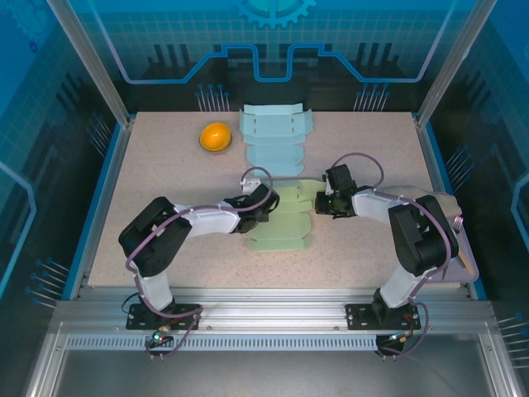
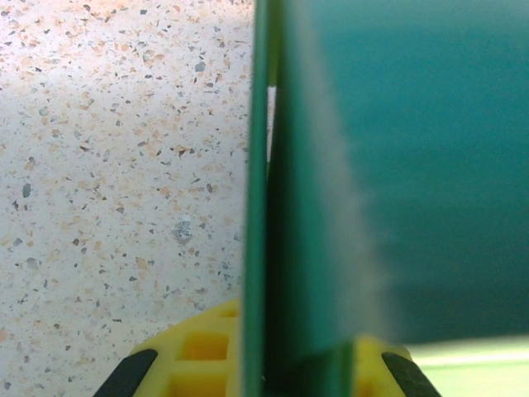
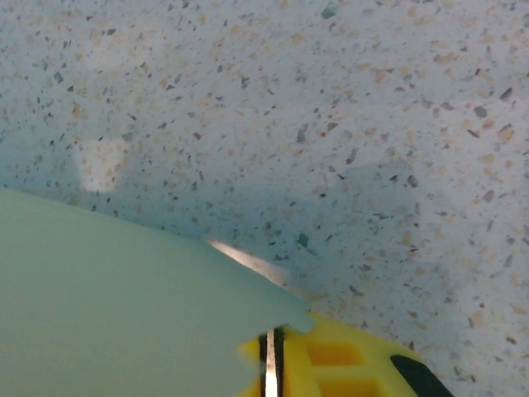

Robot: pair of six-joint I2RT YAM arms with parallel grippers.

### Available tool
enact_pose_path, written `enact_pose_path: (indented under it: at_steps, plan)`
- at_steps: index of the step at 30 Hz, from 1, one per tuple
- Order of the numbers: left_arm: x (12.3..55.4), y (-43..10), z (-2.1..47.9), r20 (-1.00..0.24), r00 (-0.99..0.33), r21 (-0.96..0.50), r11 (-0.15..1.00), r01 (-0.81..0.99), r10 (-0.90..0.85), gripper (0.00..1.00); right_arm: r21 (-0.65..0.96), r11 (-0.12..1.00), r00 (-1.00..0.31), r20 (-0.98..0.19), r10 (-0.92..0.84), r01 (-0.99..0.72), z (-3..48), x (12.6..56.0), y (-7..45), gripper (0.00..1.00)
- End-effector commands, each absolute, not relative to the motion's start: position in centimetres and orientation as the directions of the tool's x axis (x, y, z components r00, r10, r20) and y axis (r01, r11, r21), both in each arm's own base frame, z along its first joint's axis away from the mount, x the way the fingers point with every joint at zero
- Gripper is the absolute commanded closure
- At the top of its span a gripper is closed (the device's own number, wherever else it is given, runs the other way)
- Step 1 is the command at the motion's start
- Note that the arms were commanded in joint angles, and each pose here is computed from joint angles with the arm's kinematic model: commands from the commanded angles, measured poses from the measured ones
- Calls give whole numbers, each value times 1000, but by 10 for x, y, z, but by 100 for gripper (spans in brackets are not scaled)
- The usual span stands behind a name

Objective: Fold the paper box

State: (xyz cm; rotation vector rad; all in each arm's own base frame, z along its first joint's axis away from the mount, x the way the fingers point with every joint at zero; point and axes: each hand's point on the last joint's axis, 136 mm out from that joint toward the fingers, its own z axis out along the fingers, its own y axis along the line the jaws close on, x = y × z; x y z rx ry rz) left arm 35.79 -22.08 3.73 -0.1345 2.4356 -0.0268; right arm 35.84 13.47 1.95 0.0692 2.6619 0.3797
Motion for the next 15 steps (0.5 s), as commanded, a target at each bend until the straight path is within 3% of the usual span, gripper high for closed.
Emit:
enact_pose_path:
  at_steps: [1,15]
  plan:
    - [345,-224,20,-573,-813,-56,994,-89,-105,100,363,932,-887,-431,164,-4,15,366,139,87]
    - [344,-230,18,-561,-821,-80,994,-73,-106,100,537,813,-824,-550,134,-226,74,375,191,87]
